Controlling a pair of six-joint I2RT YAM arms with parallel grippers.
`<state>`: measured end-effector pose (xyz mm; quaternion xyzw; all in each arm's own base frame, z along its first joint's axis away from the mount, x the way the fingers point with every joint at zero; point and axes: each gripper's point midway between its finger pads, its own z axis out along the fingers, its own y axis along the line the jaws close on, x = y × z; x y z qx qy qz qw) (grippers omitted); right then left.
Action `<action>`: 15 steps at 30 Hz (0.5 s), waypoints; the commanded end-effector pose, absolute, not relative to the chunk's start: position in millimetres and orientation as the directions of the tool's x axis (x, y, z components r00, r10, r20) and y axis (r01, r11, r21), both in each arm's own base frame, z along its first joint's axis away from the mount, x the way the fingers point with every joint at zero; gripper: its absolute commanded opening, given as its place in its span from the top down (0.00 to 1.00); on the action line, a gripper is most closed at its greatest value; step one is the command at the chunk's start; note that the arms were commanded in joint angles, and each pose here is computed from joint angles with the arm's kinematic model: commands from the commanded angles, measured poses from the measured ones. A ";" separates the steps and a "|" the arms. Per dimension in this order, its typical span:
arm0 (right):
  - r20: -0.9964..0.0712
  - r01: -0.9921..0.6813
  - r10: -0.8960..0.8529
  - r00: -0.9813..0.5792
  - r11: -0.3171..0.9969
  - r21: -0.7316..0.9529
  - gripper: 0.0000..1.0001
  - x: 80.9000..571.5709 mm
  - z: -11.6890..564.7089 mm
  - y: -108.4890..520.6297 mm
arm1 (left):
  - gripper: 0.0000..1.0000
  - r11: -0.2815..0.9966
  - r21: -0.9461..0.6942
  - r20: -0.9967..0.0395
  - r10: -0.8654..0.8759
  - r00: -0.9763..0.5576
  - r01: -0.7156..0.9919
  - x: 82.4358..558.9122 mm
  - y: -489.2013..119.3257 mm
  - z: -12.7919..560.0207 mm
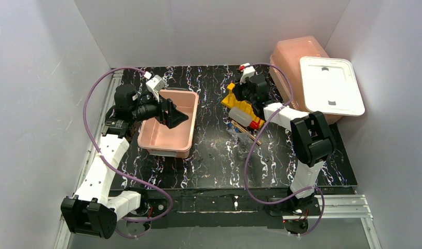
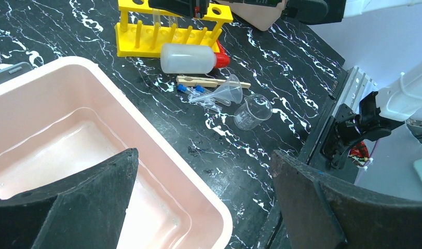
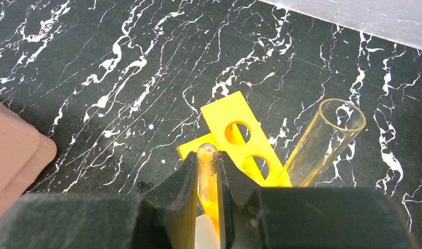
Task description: Organize the chemistry lab equipment
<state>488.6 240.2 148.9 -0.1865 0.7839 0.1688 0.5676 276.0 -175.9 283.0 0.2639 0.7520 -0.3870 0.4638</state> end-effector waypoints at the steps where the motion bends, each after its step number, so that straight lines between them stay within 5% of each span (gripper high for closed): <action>1: -0.974 -0.473 -0.065 -0.218 0.880 0.047 0.88 499.0 169.4 239.4 | 0.02 0.552 -0.288 -0.927 0.044 -0.372 0.783 272.6 -176.6 298.8; 15: -0.965 -0.460 -0.072 -0.253 0.886 0.055 0.85 492.9 154.7 235.0 | 0.02 0.559 -0.256 -0.939 0.052 -0.341 0.789 275.7 -175.3 302.2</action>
